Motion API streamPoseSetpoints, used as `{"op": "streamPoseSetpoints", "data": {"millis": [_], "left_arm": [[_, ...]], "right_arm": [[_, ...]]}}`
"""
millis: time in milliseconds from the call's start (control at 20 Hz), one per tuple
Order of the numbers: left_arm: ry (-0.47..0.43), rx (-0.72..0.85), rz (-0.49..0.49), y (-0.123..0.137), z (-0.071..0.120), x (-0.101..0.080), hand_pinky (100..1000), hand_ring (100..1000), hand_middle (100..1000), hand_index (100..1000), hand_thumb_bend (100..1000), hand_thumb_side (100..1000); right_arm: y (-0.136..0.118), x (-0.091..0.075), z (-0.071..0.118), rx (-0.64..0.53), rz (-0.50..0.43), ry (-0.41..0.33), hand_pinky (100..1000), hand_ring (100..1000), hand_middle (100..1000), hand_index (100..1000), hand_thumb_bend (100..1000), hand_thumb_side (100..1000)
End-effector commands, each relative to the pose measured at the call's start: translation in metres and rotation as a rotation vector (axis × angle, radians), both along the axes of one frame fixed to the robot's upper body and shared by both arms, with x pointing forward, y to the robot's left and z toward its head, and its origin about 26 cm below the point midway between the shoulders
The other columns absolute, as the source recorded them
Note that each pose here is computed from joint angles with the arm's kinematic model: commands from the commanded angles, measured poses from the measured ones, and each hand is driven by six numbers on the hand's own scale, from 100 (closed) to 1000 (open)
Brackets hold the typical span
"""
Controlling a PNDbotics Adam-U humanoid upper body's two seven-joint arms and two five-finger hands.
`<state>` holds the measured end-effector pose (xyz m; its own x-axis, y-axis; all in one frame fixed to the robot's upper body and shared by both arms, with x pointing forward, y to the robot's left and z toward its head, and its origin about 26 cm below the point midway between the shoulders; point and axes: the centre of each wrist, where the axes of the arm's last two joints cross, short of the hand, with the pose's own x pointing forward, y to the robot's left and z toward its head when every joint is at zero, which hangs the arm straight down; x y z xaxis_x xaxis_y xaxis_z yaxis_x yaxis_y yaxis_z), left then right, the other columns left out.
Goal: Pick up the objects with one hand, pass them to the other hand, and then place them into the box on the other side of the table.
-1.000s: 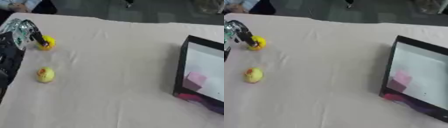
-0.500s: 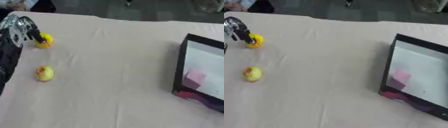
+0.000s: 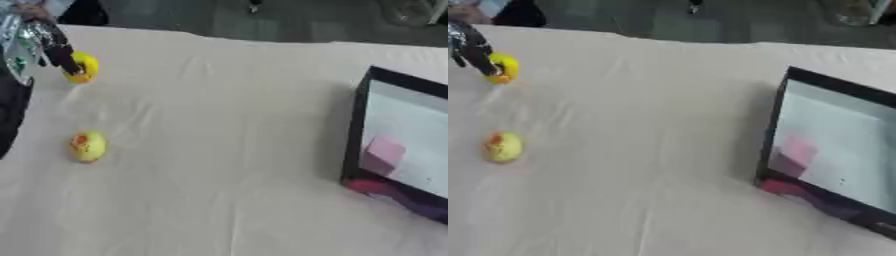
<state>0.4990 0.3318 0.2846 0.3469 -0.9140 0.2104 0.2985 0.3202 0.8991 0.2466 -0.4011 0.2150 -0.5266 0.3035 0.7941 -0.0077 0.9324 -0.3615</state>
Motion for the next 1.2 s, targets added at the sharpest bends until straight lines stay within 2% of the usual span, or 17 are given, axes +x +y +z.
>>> {"op": "streamPoseSetpoints", "data": {"millis": [50,450,750,1200], "left_arm": [[-0.098,-0.014,-0.047,0.008,0.029,-0.010,798,723,572,523,100,100],[-0.297,-0.204,-0.227,-0.008,0.018,-0.026,787,686,542,510,100,186],[-0.376,-0.289,-0.318,-0.027,0.005,-0.035,785,674,534,506,100,213],[-0.554,-0.433,-0.464,-0.082,-0.023,-0.052,788,655,515,498,100,324]], "right_arm": [[0.000,-0.001,0.015,-0.049,0.014,-0.023,1000,1000,886,934,100,747],[0.001,0.001,0.023,-0.065,0.040,-0.044,1000,1000,885,933,100,735],[0.003,0.003,0.030,-0.080,0.062,-0.065,1000,1000,883,931,100,726],[0.013,0.011,0.046,-0.184,0.133,-0.085,1000,1000,890,936,100,686]]}}
